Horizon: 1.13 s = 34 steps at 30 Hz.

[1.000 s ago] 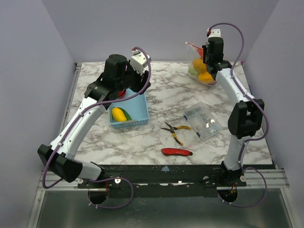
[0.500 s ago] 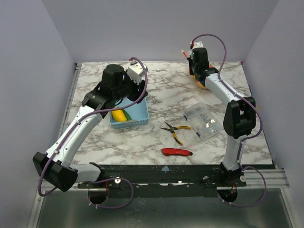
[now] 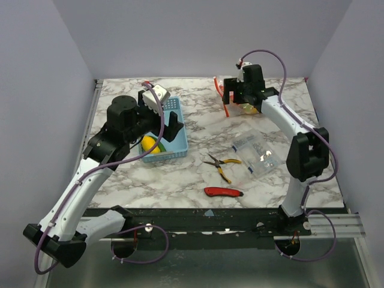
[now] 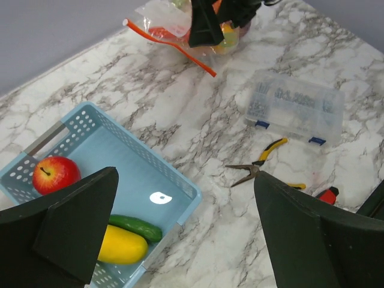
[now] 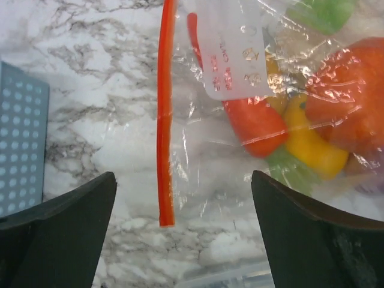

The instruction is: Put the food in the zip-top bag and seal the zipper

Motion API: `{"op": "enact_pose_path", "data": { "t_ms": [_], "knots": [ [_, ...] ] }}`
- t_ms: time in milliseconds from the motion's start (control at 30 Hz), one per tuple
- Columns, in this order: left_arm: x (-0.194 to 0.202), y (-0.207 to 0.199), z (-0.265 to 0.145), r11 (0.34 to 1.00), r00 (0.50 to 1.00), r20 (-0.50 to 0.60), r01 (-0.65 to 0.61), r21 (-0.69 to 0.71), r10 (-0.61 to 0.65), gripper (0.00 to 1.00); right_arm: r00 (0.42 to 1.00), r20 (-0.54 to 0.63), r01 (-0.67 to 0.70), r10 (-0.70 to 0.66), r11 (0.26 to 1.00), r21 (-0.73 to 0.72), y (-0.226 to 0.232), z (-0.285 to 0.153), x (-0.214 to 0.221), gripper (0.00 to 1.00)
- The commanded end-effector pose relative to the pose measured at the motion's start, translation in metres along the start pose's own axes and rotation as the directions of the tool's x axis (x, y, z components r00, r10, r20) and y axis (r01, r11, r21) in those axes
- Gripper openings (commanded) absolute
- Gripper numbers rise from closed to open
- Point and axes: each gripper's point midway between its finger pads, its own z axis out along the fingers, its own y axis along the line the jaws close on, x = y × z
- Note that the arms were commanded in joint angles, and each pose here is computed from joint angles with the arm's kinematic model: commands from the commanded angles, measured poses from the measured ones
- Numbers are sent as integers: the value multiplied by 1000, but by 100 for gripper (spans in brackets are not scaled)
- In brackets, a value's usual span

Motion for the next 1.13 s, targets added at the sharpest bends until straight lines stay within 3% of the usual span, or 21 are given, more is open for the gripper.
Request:
{"op": "enact_pose_path", "data": {
  "t_ms": [0,267,400,700,933,1100],
  "knots": [
    [-33,3,-19,998,991,133,36,-51,-28,98,997,83,5,-1,999,-49,13,-81,-30,100],
    [-73,8,-60,979,935,331,171,-113,-125,98,930,315,-152,189,979,-137,21,-215,-41,100],
    [-84,9,-84,962,890,419,247,-118,-177,98,853,456,-183,254,964,-194,20,-285,-47,100],
    [-95,15,-137,950,803,584,262,-172,-116,98,667,686,-320,292,943,-90,-30,-389,-32,100],
    [-92,16,-163,943,768,635,267,-198,-84,98,609,721,-410,331,909,-72,-46,-420,-23,99],
    [-89,14,-169,940,763,639,284,-187,-103,98,665,679,-414,312,910,-13,-49,-412,-19,100]
  ]
}}
